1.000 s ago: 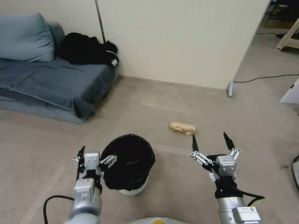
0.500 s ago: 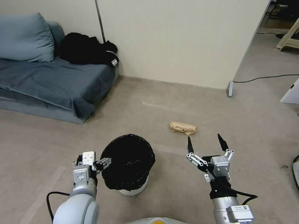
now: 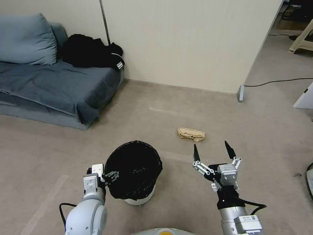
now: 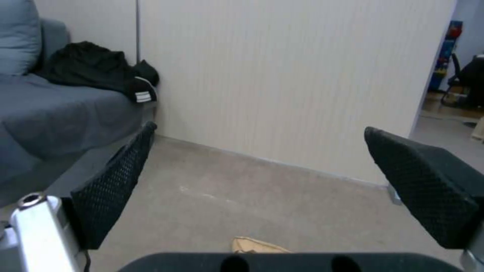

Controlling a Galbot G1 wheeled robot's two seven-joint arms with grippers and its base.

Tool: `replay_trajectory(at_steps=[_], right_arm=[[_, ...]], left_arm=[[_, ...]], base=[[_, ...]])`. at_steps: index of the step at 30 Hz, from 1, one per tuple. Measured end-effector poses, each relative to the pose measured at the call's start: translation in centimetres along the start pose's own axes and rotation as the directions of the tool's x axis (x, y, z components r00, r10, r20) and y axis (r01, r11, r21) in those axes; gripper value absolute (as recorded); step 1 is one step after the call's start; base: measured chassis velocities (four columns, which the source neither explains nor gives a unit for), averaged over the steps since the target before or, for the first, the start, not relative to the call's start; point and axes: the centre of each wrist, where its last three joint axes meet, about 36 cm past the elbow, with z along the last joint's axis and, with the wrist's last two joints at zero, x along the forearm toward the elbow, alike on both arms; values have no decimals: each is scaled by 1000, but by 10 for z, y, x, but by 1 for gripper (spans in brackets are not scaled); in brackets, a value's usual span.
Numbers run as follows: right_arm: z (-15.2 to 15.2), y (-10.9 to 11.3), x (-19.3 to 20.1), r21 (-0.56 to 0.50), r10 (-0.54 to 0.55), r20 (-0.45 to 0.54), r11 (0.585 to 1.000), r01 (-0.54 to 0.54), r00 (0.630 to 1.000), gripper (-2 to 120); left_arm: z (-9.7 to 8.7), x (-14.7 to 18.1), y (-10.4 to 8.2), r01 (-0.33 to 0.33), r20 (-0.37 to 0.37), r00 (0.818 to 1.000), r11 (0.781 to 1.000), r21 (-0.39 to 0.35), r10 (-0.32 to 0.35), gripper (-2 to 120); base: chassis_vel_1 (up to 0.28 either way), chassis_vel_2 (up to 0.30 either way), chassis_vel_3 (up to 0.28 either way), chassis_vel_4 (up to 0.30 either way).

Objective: Pick up the trash bin, then pick up the garbage from the floor and place it into the trash bin.

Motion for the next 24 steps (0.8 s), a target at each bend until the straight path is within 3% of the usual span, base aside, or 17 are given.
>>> replay_trajectory(at_steps=[4,9,17,20,21,24], right_arm=[[1,1,0,0,-4,-3,1000,4,1000,100],[2,1,0,-1,-5,-5,1000,5,1000,100],[2,3,0,-3,-9,-5,1000,9,1000,100],[2,4,0,-2,-12,-5,1000,12,1000,100],[2,4,0,-2,-12,-5,1000,12,1000,100],[1,8,0,-6,10,-22,1000,-10,1000,100]], left_arm=[[-1,0,-1,-63,-34,997,998,28,64,95],[-2,0,-2,-90,-44,995,995,41,91,91],[1,-4,-2,-75,-53,996,996,47,78,66],[1,-4,-3,-72,-54,996,996,50,75,48],[1,-4,-3,-72,-54,996,996,50,75,48],[2,-3,-4,-70,-56,996,996,53,73,32]], base=[[0,0,0,0],[0,0,0,0],[0,0,0,0],[0,0,0,0],[0,0,0,0],[0,0,0,0]])
